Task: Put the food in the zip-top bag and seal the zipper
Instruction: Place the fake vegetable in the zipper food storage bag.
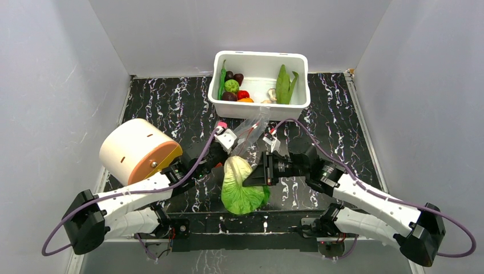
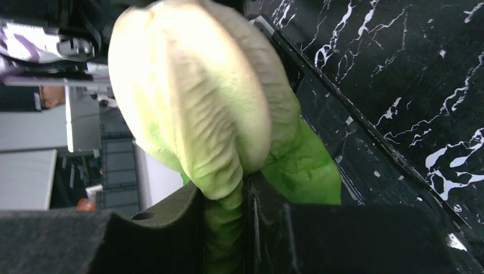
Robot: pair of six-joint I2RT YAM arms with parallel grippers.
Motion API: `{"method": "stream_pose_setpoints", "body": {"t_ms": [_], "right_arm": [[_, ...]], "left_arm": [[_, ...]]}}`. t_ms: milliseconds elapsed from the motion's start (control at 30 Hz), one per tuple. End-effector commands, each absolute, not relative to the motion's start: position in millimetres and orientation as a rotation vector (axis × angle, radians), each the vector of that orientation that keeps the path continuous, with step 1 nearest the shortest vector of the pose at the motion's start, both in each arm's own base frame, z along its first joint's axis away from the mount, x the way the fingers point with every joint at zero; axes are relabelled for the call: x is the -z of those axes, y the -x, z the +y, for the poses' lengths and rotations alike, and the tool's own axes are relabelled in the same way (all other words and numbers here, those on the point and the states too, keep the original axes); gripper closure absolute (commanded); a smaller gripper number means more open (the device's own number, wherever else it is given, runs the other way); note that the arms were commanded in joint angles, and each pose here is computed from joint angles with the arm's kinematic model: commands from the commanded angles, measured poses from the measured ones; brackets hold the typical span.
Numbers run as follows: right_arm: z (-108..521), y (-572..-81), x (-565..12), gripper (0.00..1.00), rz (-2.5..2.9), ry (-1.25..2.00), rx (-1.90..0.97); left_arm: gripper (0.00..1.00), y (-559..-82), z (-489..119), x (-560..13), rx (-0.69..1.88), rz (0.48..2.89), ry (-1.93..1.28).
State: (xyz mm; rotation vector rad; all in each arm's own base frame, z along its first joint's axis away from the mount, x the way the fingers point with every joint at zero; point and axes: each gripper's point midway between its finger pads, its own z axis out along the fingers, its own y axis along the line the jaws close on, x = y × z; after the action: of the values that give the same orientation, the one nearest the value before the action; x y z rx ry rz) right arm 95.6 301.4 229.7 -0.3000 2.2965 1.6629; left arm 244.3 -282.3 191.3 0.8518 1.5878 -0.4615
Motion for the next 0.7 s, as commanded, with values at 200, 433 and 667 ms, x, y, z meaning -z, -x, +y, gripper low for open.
{"method": "stream_pose_setpoints", "body": {"t_ms": [200, 433, 667], "right_arm": [[278.1, -171.9, -207.1, 1.00, 2.247, -0.193, -1.555], [274.3, -184.0, -195.3, 1.00, 2.291, -0.204, -1.433], [318.1, -138.3, -229.3, 1.00, 2.280, 0.371, -1.559]], "left_arm": [[1.00, -206.5, -287.0, -212.5, 0.631, 1.493, -0.908], [1.00, -198.6, -291.7, -218.6, 0.678, 1.481, -0.941], [1.00, -206.3, -297.1, -209.0, 0.612, 1.483, -1.017]]}}
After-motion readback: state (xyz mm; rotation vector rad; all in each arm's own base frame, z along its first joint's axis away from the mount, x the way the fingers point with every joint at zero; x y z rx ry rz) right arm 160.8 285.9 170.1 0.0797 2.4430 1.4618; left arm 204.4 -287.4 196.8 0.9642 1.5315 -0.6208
